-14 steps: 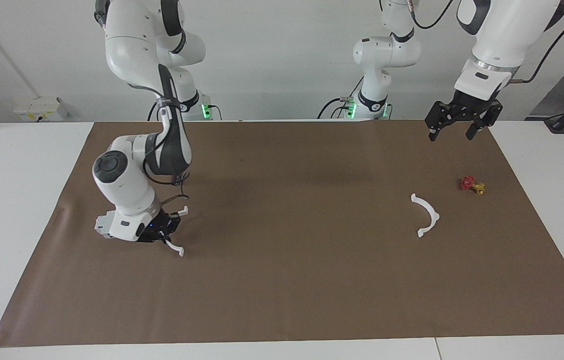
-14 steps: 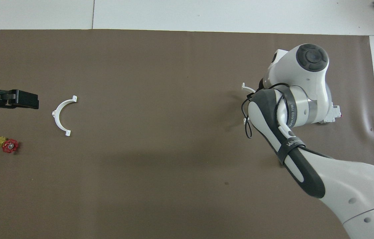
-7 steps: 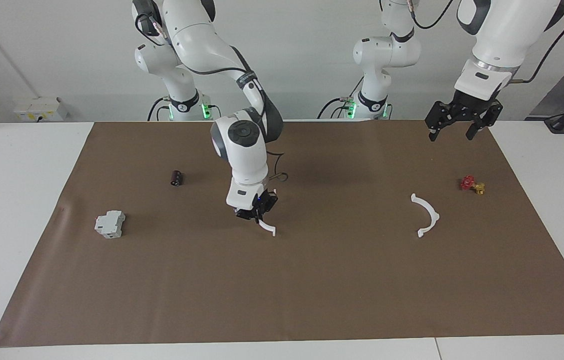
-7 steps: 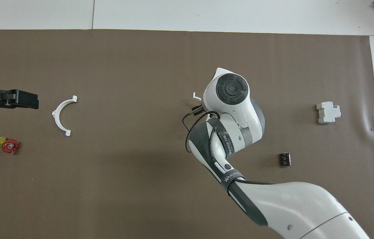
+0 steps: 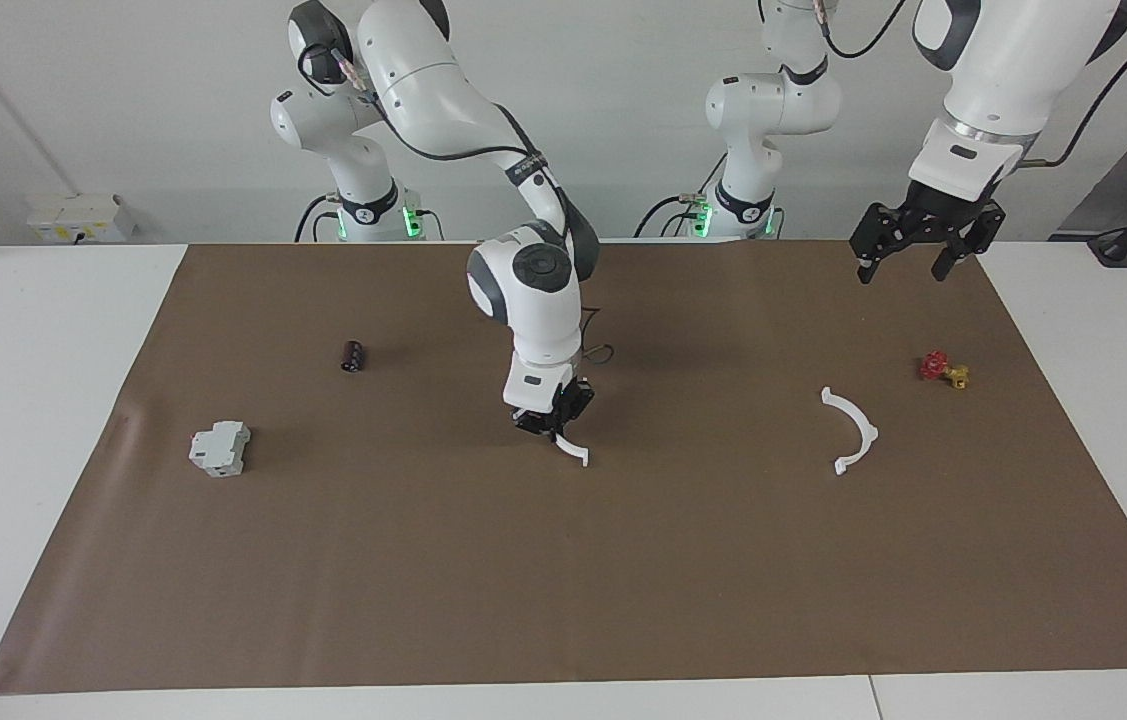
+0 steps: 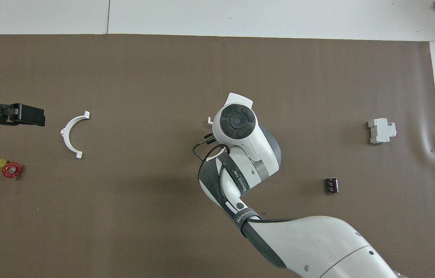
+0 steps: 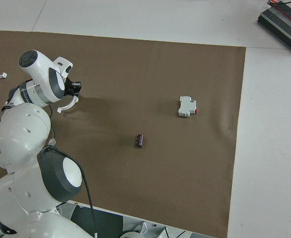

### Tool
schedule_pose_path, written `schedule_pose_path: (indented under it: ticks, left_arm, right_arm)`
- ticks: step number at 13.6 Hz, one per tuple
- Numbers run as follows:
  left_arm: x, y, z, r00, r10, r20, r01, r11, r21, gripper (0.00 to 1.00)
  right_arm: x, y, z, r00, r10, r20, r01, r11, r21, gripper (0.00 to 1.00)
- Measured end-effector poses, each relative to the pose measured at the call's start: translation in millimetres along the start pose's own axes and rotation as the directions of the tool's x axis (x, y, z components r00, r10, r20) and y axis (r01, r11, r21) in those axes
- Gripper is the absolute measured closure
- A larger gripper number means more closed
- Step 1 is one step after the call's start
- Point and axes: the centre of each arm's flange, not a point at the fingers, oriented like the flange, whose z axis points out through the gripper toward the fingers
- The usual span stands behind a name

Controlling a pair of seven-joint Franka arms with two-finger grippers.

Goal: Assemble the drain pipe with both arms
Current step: 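Lower the clamp half onto the table center and open the right gripper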

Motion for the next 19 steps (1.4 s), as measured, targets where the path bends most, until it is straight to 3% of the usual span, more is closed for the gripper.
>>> schedule_pose_path:
  ticks: [7,19]
  left_arm:
    - [0.6,0.1,0.5,1.000,0.000,-0.005,0.000,1.000,0.000,0.00]
    - [1.0,0.2,5.2,1.000,0.000,-0.005,0.000,1.000,0.000,0.00]
  right_arm:
    - [3.8,0.3,3.4,0.999,-0.009,-0.035,0.008,1.000,-0.007,0.93]
    - [2.0,-1.0,9.1,0.998,-0.054,-0.026,0.054,0.998,-0.010,0.93]
